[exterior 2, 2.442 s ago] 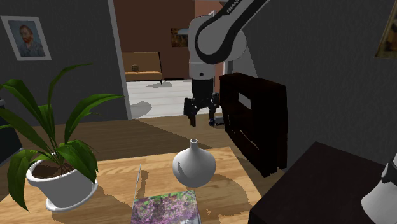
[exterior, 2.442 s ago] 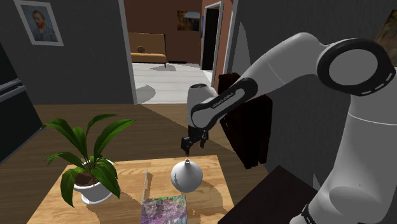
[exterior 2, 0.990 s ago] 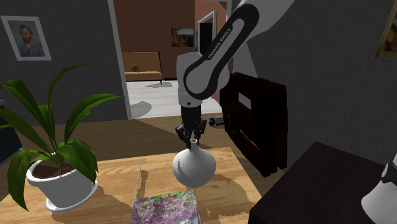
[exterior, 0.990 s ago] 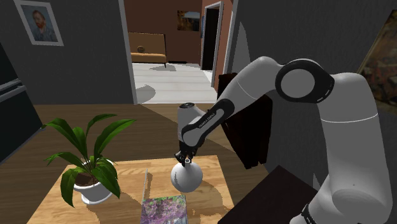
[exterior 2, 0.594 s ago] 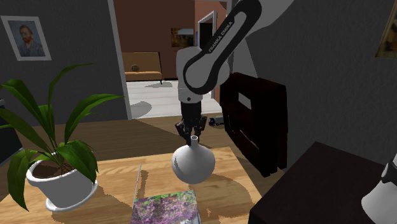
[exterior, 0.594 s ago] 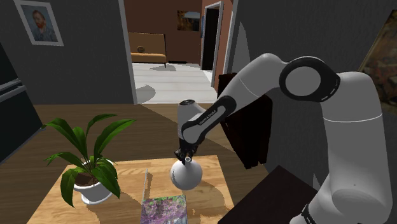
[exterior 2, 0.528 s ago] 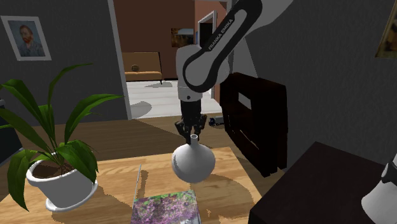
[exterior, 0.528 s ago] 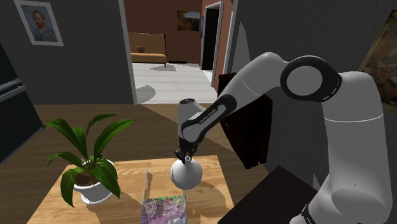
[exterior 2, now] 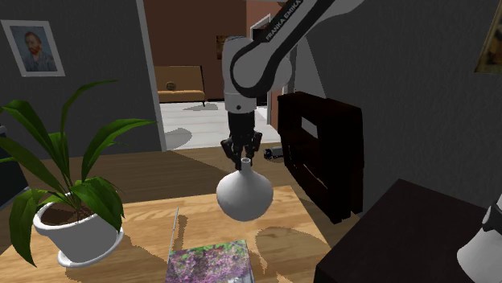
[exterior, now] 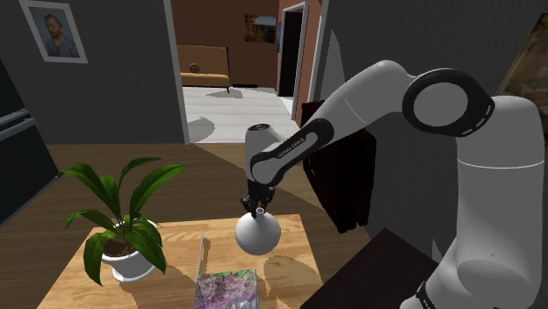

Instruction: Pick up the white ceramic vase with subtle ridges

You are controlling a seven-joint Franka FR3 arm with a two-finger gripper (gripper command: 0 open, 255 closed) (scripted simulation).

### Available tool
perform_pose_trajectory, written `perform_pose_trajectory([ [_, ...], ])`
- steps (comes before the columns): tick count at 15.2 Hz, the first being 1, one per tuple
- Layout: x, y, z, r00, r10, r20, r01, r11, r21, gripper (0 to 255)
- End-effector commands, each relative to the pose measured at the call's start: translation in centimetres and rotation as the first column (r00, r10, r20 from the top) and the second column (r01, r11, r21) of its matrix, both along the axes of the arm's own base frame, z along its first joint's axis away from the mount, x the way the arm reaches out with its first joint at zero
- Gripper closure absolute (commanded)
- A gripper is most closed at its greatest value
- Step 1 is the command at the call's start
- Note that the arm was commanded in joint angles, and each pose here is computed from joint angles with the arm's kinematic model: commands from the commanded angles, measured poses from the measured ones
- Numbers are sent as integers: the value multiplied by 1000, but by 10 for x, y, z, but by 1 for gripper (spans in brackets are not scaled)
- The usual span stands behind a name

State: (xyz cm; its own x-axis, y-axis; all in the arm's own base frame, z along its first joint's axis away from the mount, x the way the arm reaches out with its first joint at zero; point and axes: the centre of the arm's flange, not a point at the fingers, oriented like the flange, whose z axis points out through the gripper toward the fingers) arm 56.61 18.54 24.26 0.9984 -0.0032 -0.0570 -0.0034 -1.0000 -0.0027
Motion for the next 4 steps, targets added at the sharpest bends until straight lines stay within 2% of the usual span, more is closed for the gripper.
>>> perform_pose_trajectory([
  [1, 0, 0, 10, 1000, 0, 1, 0, 1000, 0, 255],
  [4, 0, 0, 17, 1000, 0, 1, 0, 1000, 0, 255],
])
